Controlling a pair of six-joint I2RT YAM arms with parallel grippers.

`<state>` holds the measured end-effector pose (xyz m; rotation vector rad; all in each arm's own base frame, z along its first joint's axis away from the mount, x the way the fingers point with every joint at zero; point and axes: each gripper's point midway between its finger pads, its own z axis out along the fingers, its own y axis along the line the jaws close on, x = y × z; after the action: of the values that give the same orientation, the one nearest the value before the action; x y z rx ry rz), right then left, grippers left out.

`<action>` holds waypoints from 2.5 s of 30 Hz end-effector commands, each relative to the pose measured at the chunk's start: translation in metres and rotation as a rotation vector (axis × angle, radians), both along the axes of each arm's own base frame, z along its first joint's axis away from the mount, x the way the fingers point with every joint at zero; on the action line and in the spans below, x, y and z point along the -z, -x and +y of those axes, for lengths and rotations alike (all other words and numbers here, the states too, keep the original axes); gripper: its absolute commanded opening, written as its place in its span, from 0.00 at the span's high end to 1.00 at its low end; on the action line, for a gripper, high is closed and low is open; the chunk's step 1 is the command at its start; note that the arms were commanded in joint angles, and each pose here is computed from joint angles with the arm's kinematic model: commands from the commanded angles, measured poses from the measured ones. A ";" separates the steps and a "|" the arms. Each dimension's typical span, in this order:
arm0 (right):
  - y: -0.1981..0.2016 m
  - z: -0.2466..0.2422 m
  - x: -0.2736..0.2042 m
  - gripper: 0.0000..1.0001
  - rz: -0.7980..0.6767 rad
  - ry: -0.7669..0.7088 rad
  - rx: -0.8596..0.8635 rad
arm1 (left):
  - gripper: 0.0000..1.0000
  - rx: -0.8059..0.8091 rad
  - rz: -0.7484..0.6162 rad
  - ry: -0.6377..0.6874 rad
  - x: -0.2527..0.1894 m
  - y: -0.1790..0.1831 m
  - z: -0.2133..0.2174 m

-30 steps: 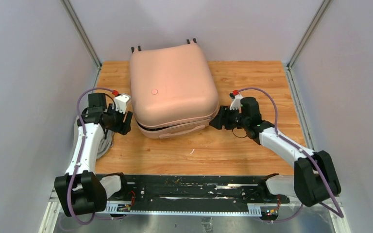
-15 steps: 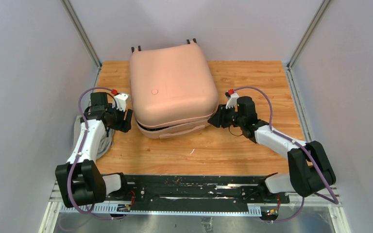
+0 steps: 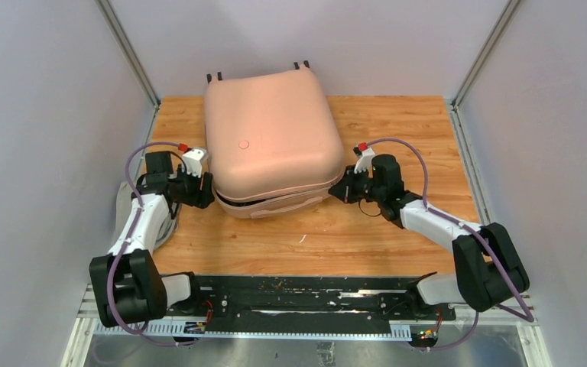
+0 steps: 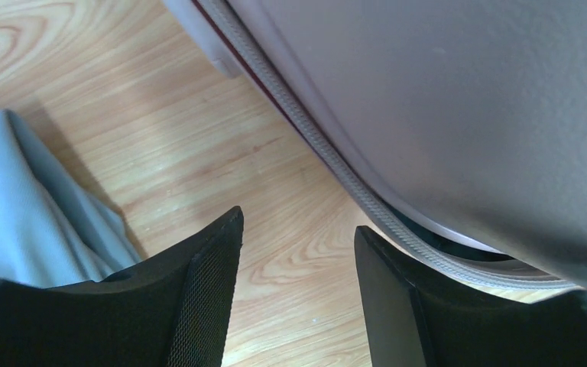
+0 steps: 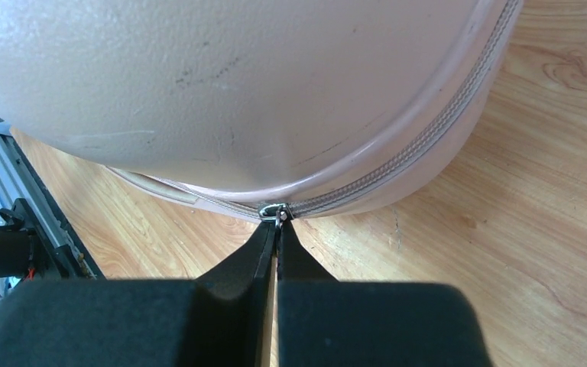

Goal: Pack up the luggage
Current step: Zip the luggage at the center of the board.

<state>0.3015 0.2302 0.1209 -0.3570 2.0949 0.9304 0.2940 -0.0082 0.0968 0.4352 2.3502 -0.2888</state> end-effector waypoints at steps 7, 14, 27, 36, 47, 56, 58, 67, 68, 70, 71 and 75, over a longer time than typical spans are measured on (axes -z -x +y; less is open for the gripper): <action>0.014 0.025 -0.023 1.00 -0.101 -0.008 -0.034 | 0.42 0.071 -0.102 0.181 -0.012 0.011 -0.037; 0.036 0.057 -0.036 1.00 -0.141 0.013 -0.082 | 0.45 0.159 -0.065 0.179 -0.003 0.021 -0.053; 0.077 0.125 -0.041 1.00 -0.153 0.012 -0.204 | 0.49 0.265 -0.087 0.179 -0.006 0.024 -0.075; 0.104 0.168 -0.045 1.00 -0.184 -0.011 -0.265 | 0.49 0.319 -0.099 0.171 -0.006 0.026 -0.084; 0.129 0.213 -0.037 0.95 -0.147 0.006 -0.362 | 0.50 0.402 -0.108 0.179 -0.016 0.031 -0.106; 0.067 0.084 -0.020 0.48 0.054 0.054 0.234 | 0.38 0.519 -0.105 0.111 -0.049 0.050 -0.100; 0.064 0.049 -0.014 0.45 0.095 0.051 0.385 | 0.35 0.515 -0.117 0.089 -0.058 0.051 -0.091; 0.059 0.023 0.008 0.37 0.240 0.060 0.601 | 0.32 0.346 -0.121 0.013 -0.082 0.024 -0.036; 0.055 0.025 0.007 0.38 0.246 0.041 0.614 | 0.32 0.333 -0.121 0.005 -0.084 0.022 -0.033; 0.048 0.029 0.003 0.38 0.242 0.010 0.638 | 0.31 0.308 -0.123 -0.014 -0.086 0.019 -0.027; 0.043 0.031 0.001 0.39 0.242 -0.010 0.649 | 0.30 0.300 -0.125 -0.026 -0.087 0.018 -0.024; 0.031 0.035 0.004 0.41 0.270 -0.062 0.695 | 0.23 0.273 -0.123 -0.052 -0.086 0.017 -0.014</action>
<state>0.2459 0.2644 0.1015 0.3646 2.2750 0.6006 0.2768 -0.0346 0.1796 0.7991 2.1573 -0.3702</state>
